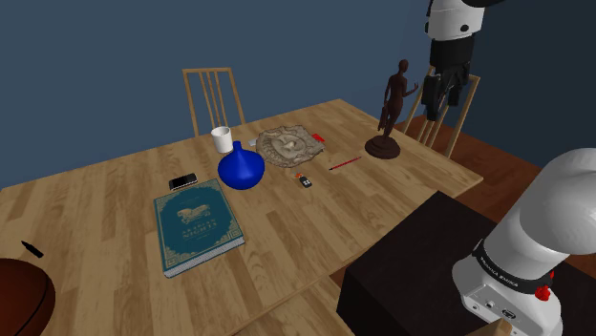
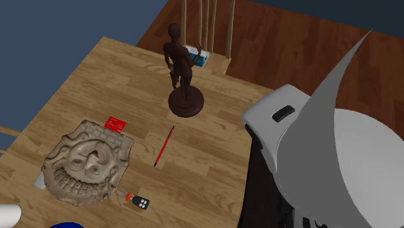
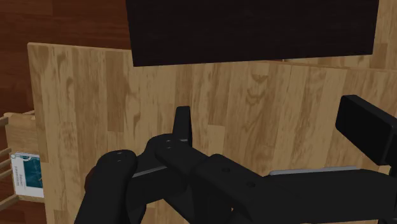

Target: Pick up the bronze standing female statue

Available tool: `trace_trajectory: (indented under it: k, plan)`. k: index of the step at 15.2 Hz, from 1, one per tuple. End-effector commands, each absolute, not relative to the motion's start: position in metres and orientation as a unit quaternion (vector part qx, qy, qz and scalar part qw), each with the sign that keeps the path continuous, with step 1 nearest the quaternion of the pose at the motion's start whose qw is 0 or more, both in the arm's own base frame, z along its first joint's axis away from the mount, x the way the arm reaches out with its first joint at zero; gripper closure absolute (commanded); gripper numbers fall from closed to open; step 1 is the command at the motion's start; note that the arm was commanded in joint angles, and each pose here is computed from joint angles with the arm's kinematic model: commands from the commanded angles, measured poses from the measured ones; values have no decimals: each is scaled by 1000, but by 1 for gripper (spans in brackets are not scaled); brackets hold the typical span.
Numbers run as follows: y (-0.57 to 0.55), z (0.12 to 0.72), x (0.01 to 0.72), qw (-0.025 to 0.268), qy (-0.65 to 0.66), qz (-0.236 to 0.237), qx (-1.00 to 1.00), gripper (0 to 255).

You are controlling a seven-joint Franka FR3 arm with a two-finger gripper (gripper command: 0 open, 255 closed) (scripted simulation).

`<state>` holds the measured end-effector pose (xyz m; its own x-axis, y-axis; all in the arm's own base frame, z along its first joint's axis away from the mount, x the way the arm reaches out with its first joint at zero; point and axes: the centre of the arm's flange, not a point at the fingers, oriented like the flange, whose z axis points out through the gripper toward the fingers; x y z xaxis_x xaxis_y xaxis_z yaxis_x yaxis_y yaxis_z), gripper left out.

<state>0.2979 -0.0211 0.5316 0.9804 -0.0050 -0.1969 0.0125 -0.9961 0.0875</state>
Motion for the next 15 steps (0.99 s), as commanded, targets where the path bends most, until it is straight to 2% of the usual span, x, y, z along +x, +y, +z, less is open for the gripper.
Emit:
trace_trajectory:
  k: [1, 15]
  plan:
    - [-21, 532, 298, 44, 2, -99, 994, 0]
    - [-190, 509, 376, -14, 70, -18, 997, 0]
